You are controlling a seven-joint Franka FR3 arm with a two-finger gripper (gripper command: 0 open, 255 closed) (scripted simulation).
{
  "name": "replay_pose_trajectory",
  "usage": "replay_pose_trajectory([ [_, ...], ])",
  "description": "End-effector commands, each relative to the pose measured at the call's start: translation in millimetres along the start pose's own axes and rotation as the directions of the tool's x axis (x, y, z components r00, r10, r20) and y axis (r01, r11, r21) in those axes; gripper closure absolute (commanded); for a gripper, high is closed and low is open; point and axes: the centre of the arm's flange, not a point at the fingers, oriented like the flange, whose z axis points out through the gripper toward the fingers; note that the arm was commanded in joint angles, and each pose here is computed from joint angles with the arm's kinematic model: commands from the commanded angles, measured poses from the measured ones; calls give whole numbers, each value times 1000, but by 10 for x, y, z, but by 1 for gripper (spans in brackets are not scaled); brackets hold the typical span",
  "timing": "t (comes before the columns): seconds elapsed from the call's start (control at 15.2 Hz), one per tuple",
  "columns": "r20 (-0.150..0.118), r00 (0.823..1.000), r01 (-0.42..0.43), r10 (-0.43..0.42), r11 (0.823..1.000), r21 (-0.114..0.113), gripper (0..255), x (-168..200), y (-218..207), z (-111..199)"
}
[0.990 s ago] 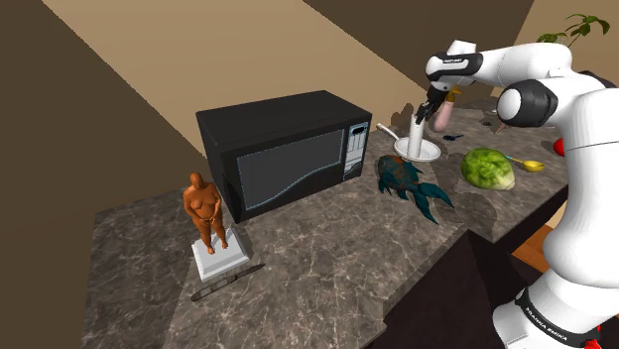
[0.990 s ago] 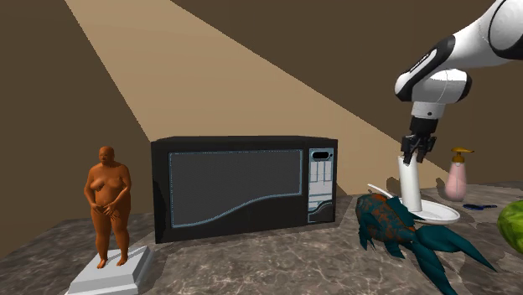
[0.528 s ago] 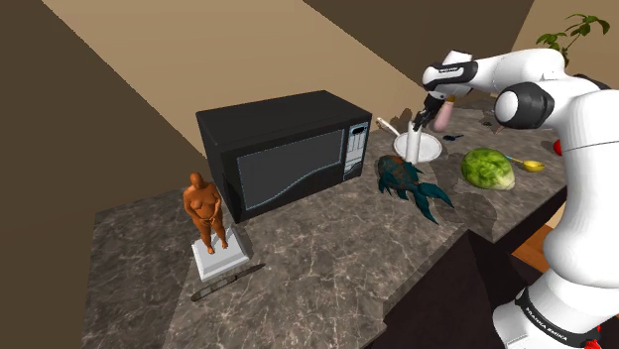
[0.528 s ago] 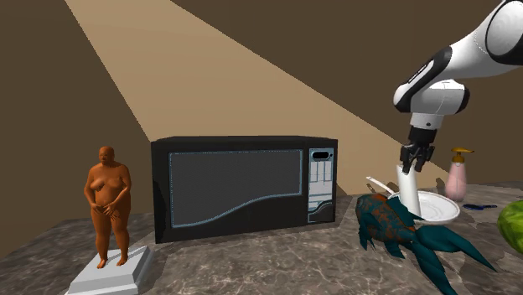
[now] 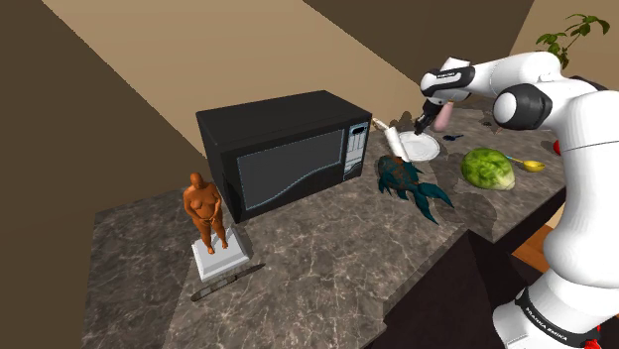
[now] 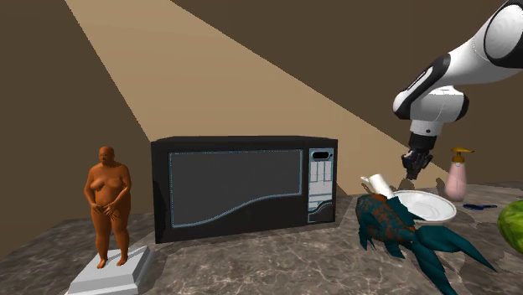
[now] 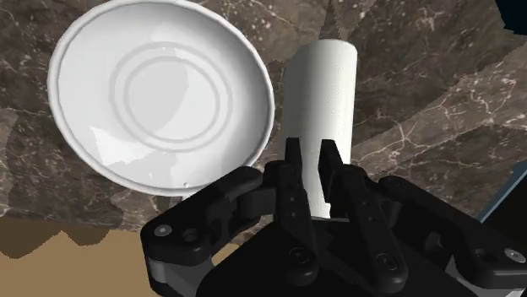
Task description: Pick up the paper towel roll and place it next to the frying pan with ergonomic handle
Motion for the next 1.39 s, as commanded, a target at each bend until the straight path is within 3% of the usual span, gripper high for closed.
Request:
replay_pose_trajectory([
  [0.0,2,1000,-1,1,1000,1,255,-8,3,14],
  [0.13,2,1000,-1,1,1000,1,255,-8,3,14],
  [0.2,2,1000,-1,1,1000,1,0,-8,2,14],
  [0.53,2,1000,-1,1,1000,1,0,-8,2,14],
  [0.79,2,1000,-1,1,1000,1,0,-7,3,-486],
  [1.32,2,1000,-1,1,1000,1,0,-7,3,-486],
])
